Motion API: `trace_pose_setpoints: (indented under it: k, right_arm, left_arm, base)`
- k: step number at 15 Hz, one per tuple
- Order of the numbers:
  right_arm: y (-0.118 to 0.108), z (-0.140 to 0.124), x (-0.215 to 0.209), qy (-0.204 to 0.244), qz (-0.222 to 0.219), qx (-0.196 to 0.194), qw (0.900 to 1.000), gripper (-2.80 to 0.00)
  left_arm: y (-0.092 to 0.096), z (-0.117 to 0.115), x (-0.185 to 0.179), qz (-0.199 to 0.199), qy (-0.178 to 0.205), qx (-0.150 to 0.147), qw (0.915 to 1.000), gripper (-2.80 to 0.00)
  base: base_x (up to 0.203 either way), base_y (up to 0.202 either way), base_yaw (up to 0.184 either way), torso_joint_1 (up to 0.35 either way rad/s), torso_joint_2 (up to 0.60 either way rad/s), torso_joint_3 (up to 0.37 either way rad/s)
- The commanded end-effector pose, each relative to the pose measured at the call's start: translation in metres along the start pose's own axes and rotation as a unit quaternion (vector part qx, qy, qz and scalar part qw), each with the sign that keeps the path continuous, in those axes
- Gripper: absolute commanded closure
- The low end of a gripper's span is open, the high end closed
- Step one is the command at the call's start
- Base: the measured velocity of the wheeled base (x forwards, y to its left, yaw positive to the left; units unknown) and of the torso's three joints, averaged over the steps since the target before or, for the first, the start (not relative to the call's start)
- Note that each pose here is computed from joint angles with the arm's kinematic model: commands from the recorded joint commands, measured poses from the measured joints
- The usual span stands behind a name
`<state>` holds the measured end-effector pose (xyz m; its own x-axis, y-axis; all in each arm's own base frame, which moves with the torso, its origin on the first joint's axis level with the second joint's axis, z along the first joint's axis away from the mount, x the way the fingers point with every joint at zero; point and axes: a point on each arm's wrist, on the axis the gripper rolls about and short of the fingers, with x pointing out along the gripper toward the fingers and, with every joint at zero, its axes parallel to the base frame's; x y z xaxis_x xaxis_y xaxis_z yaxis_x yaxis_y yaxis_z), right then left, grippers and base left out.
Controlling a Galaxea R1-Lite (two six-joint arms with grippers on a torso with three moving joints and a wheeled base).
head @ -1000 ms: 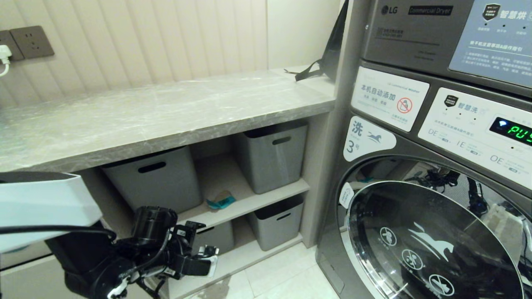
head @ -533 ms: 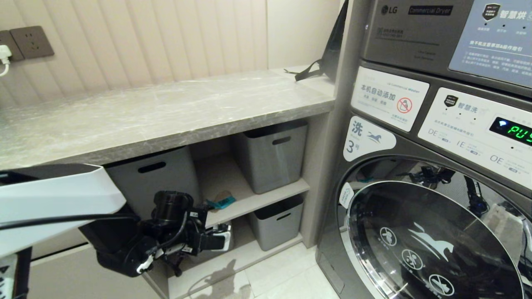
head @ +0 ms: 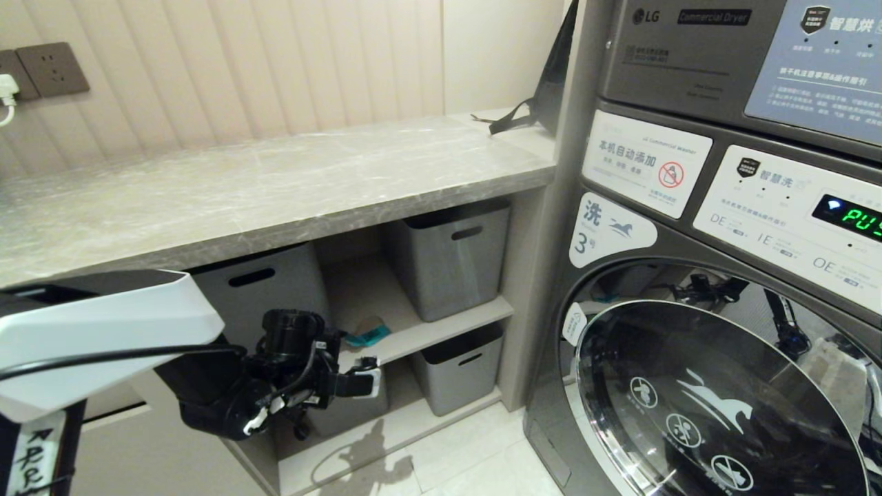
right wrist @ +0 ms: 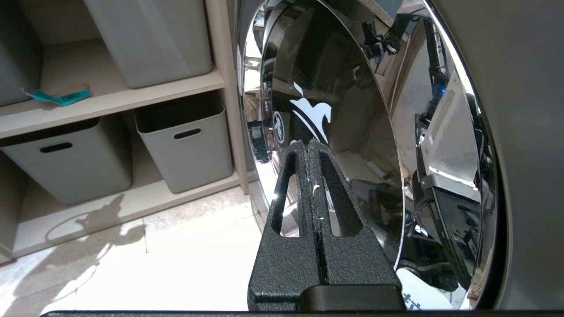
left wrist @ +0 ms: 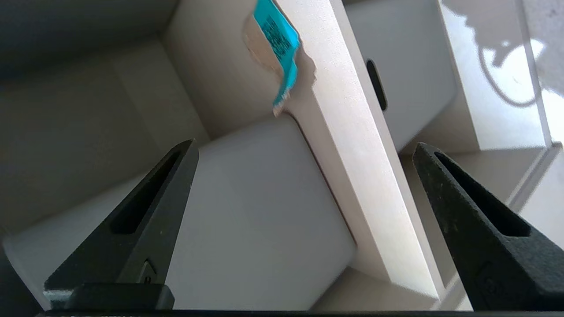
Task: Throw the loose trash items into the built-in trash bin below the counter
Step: Pick up the garbage
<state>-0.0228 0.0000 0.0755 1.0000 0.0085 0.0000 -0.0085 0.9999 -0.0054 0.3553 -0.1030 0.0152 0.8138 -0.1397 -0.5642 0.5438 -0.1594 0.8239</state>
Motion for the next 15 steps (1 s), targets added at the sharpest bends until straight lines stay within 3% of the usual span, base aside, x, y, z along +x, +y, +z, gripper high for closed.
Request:
trace_pose_setpoints:
  k: [1, 6, 9, 15]
  right_arm:
    - [0.0, 0.0, -0.0001, -0.001, 0.0, 0.0, 1.0, 0.0]
    - [0.0, 0.0, -0.0001, -0.001, 0.0, 0.0, 1.0, 0.0]
    - [0.0, 0.0, -0.0001, -0.001, 0.0, 0.0, 1.0, 0.0]
    - [0.0, 0.0, -0.0001, 0.0, 0.0, 0.0, 1.0, 0.0]
  left_arm:
    - [0.0001, -0.0011, 0.0052, 0.0, 0.002, 0.0, 1.0, -2.8]
    - [0.0038, -0.0002, 0.014, 0.007, -0.001, -0.015, 0.9999, -2.8]
    - [0.0011, -0.0024, 0.0132, -0.002, -0.001, -0.041, 0.9992, -2.8]
    - [0.0033, -0.0065, 0.0112, -0.001, -0.003, -0.049, 0.9988, -2.8]
  base:
    - [0.0, 0.0, 0.0, 0.0, 0.0, 0.0]
    - [0.0, 0.0, 0.0, 0.0, 0.0, 0.0]
    - [0.0, 0.0, 0.0, 0.0, 0.0, 0.0]
    - [0.0, 0.0, 0.0, 0.001, 0.0, -0.031]
